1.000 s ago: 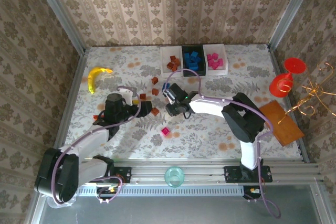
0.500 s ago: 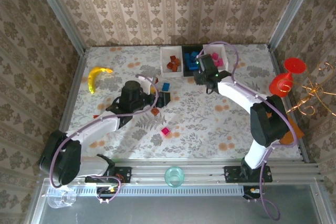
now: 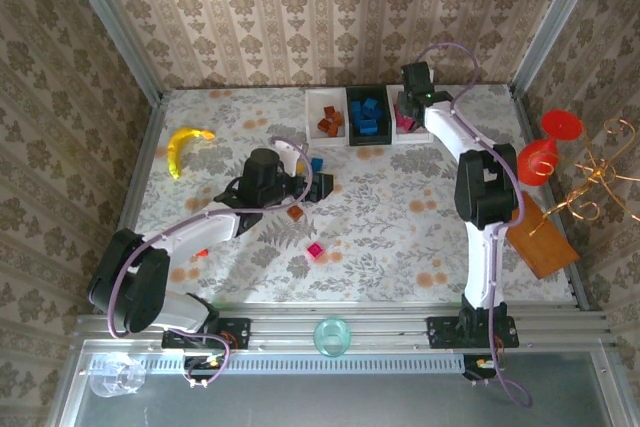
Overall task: Sort the legos into containers by color
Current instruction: Place the lego in the container, then pick up the lego from the bottom-center of the table.
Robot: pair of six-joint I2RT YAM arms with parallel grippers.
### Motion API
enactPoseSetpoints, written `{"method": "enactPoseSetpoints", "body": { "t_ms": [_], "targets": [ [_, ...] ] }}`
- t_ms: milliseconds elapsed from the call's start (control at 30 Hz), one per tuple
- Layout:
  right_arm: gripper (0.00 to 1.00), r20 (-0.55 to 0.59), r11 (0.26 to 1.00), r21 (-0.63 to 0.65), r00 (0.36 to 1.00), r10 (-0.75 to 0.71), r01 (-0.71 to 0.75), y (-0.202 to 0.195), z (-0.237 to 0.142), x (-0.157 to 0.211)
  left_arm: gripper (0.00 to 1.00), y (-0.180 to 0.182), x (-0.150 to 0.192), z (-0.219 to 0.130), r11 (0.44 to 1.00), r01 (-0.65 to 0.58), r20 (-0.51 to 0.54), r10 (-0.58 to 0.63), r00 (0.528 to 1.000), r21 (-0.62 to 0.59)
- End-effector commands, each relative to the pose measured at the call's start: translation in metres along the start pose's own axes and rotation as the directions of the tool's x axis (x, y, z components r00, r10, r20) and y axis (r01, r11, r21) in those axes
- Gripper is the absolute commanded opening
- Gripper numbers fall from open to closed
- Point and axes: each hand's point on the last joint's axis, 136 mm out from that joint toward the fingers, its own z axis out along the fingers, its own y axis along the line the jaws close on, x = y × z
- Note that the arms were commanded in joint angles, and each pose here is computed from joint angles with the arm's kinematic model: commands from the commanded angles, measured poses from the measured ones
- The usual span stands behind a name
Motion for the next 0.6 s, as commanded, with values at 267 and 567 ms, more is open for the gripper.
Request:
{"method": "enactPoseSetpoints", "body": {
  "t_ms": [267, 567],
  "targets": [
    [0.59, -0.021, 1.0, 0.004, 1.0, -0.012, 0.012, 0.002, 0.011, -0.03, 1.0, 0.008, 0.006, -0.019, 0.997, -0.018, 0.001, 0.018, 1.0, -0.08],
    [0.75, 0.081, 0.947, -0.252, 0.979, -0.187, 0.201, 0.072, -0.104, 0.02, 1.0, 0.046, 0.046, -0.055, 0.983, 0.007, -0.056, -0.017, 0.998, -0.185]
  ]
}}
